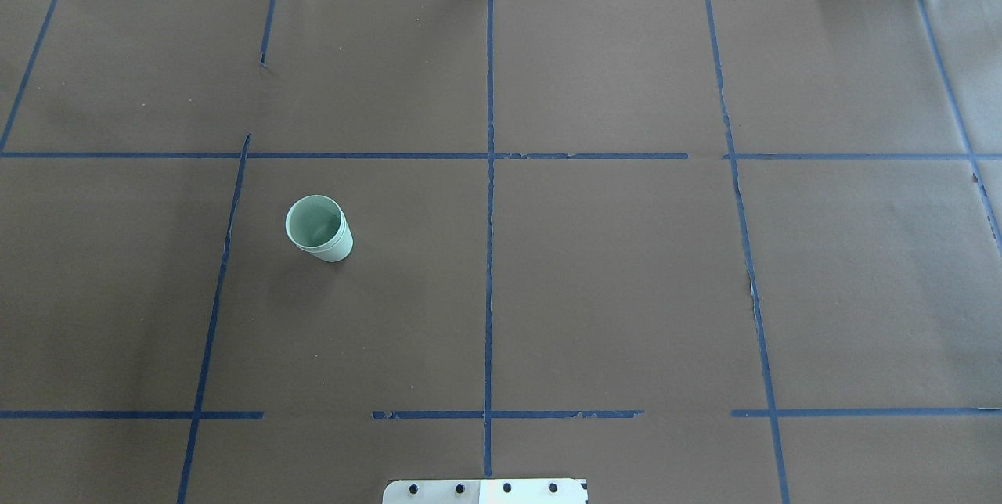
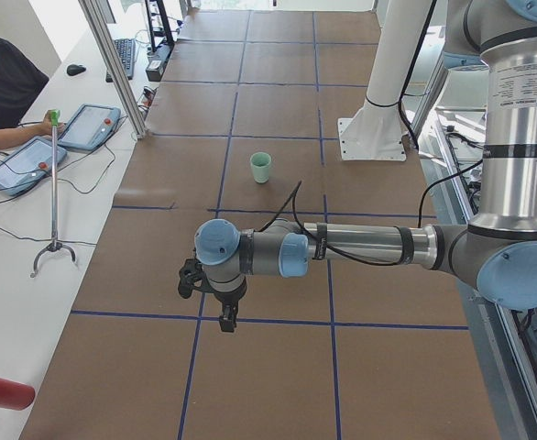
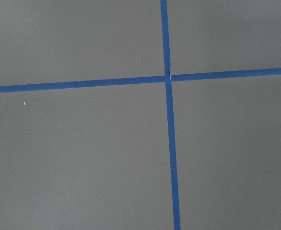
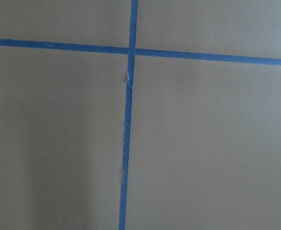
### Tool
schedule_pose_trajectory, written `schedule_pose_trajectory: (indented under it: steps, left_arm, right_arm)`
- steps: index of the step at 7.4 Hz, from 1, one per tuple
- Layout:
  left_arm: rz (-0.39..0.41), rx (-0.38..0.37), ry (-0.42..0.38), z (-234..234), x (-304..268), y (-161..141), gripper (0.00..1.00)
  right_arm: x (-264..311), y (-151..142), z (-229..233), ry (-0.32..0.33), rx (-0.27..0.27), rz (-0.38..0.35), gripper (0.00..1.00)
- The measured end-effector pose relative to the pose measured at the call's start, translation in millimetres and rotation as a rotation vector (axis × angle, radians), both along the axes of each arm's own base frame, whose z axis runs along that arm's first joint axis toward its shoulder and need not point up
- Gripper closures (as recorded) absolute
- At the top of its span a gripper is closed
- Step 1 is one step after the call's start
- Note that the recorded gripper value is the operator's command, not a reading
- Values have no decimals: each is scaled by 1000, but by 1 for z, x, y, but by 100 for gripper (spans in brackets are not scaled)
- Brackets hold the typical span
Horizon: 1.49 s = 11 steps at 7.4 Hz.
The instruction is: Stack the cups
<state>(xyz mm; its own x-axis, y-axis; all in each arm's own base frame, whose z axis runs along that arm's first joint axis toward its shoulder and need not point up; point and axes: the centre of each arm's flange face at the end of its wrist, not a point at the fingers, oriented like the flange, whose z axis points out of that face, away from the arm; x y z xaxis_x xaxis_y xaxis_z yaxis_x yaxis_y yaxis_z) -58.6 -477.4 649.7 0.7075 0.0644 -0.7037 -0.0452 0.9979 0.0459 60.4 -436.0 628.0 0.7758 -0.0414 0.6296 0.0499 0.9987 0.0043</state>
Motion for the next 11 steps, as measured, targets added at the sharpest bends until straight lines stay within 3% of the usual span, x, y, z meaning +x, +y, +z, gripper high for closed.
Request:
schedule_pose_trajectory:
  steps: [11]
  left_arm:
    - [-6, 2, -3, -2, -1, -2, 0]
  right_arm:
    - [0, 0, 0, 0, 1, 0, 0]
